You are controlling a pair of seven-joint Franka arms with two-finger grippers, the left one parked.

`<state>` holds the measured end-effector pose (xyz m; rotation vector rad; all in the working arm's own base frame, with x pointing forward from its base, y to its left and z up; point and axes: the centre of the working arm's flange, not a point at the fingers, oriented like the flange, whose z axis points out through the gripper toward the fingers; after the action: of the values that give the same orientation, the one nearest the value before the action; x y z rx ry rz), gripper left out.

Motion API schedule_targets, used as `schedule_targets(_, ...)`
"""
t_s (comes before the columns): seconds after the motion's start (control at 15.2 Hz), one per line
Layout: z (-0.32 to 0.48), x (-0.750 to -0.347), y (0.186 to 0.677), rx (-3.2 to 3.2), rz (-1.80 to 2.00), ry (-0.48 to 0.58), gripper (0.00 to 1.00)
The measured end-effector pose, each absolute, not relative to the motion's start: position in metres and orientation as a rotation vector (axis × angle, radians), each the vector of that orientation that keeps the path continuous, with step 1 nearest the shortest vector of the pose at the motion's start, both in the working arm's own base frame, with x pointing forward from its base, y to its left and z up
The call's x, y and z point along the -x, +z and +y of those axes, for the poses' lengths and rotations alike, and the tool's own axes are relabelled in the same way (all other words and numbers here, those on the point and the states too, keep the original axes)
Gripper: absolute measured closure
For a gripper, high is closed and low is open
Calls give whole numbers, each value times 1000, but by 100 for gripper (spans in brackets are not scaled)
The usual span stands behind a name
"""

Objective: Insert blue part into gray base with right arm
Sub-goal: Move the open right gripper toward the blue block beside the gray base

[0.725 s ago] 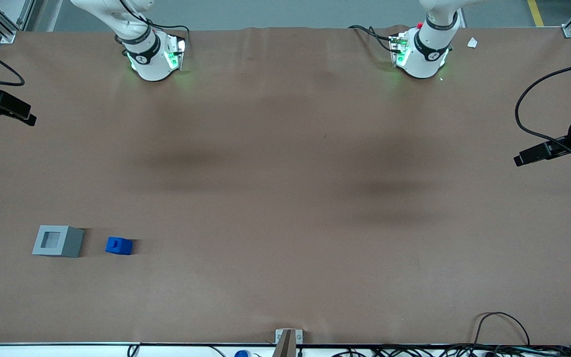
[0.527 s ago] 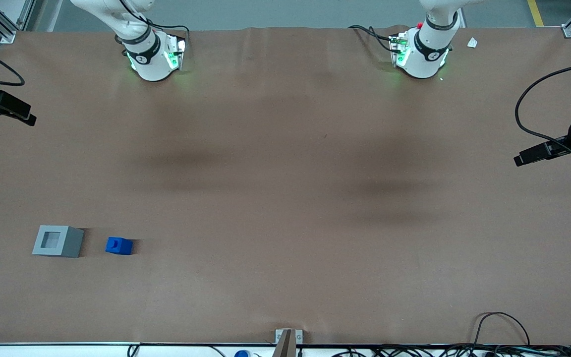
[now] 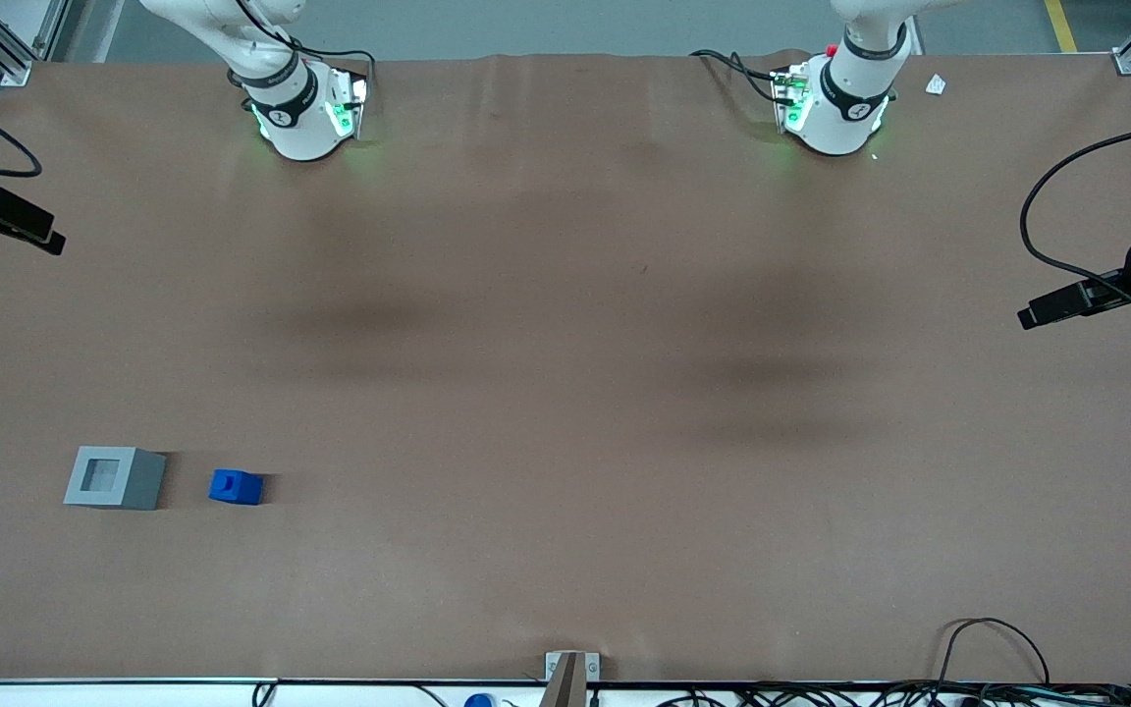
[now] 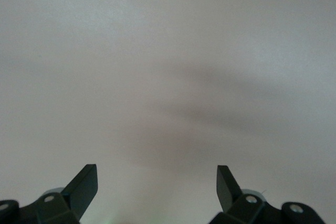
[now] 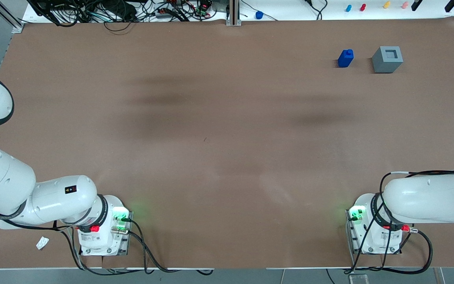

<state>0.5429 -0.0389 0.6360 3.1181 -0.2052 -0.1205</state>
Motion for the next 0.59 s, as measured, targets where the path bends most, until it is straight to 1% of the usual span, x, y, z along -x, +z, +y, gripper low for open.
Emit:
schedule_targets(0.2, -39, -558, 612, -3118, -201, -154, 0)
schedule_targets(0.59, -39, -599, 547, -3119, -191, -200, 0)
